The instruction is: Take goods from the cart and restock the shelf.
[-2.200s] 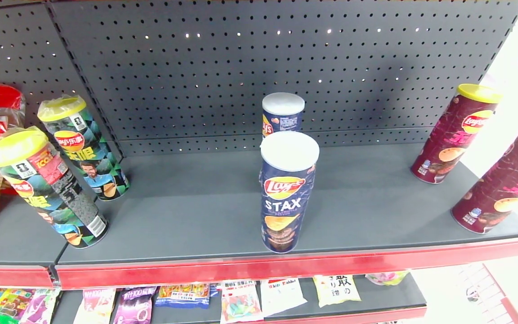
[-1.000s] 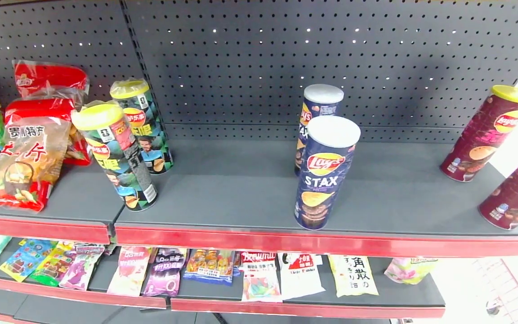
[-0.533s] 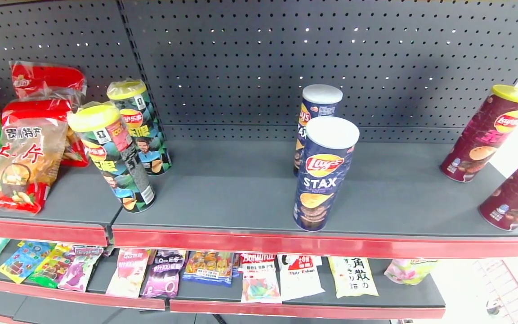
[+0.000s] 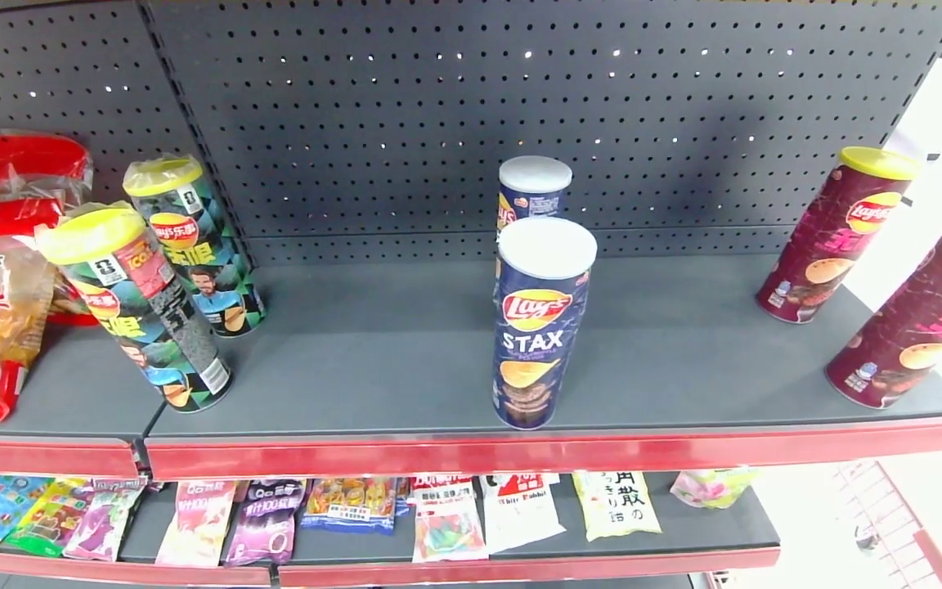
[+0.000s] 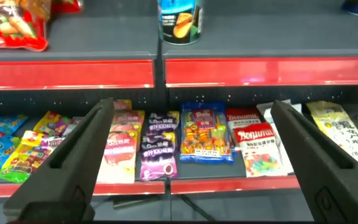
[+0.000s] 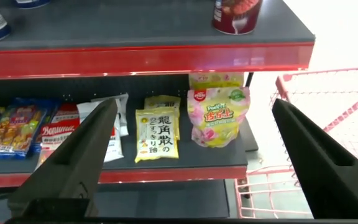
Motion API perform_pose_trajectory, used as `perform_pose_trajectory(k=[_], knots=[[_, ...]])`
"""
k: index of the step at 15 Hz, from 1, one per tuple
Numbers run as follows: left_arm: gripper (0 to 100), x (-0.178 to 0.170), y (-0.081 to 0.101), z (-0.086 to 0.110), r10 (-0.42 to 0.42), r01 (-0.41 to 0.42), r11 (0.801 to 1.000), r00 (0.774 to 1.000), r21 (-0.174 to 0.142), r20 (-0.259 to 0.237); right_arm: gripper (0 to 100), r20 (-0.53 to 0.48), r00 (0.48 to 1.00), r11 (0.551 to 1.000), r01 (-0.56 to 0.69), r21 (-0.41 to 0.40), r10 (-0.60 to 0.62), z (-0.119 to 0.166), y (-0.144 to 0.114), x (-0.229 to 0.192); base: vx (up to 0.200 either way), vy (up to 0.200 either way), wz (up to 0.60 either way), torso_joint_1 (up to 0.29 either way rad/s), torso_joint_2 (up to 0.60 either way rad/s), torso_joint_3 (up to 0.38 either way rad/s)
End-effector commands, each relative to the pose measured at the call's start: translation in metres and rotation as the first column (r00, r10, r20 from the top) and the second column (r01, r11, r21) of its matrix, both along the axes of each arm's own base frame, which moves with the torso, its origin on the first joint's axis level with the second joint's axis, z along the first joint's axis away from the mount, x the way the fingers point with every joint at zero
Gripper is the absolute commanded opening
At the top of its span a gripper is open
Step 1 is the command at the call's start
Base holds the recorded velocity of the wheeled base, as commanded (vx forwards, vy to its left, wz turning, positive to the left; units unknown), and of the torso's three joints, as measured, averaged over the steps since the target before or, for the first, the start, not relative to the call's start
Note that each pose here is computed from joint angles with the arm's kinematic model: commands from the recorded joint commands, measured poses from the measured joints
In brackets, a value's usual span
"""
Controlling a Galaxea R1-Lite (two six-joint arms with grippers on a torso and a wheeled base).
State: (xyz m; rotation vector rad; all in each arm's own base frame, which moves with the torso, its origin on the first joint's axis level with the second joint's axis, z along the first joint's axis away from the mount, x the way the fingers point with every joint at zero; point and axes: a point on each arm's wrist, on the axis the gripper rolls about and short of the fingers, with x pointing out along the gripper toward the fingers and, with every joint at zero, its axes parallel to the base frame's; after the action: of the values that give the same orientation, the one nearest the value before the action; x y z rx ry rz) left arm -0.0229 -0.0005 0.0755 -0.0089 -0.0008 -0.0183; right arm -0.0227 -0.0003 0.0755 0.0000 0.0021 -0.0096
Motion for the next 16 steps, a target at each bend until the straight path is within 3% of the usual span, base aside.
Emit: perform_pose_trajectory(k=[1,5,14,16], knots=[[100,0.0001,0.0,0.0,0.0,0.0,1.0,1.0,0.0,-0.001,100,-0.001,1.0,1.0,0.0,0.0,0.0,0.0001,0.0,0.0001,0.0,0.0,0.0,0.0,0.0,0.0],[100,0.0001,0.0,0.0,0.0,0.0,1.0,1.0,0.001,-0.001,100,-0.001,1.0,1.0,0.0,0.0,0.0,0.0001,0.0,0.0001,0.0,-0.2,0.0,0.0,0.0,0.001],[100,0.0001,0.0,0.0,0.0,0.0,1.0,1.0,0.0,-0.001,100,-0.001,1.0,1.0,0.0,0.0,0.0,0.0001,0.0,0.0001,0.0,0.0,0.0,0.0,0.0,0.0],[100,0.0001,0.0,0.0,0.0,0.0,1.0,1.0,0.0,-0.001,100,-0.001,1.0,1.0,0.0,0.002,0.0,0.0001,0.0,0.0001,-0.2,0.0,0.0,0.002,0.0,0.0]])
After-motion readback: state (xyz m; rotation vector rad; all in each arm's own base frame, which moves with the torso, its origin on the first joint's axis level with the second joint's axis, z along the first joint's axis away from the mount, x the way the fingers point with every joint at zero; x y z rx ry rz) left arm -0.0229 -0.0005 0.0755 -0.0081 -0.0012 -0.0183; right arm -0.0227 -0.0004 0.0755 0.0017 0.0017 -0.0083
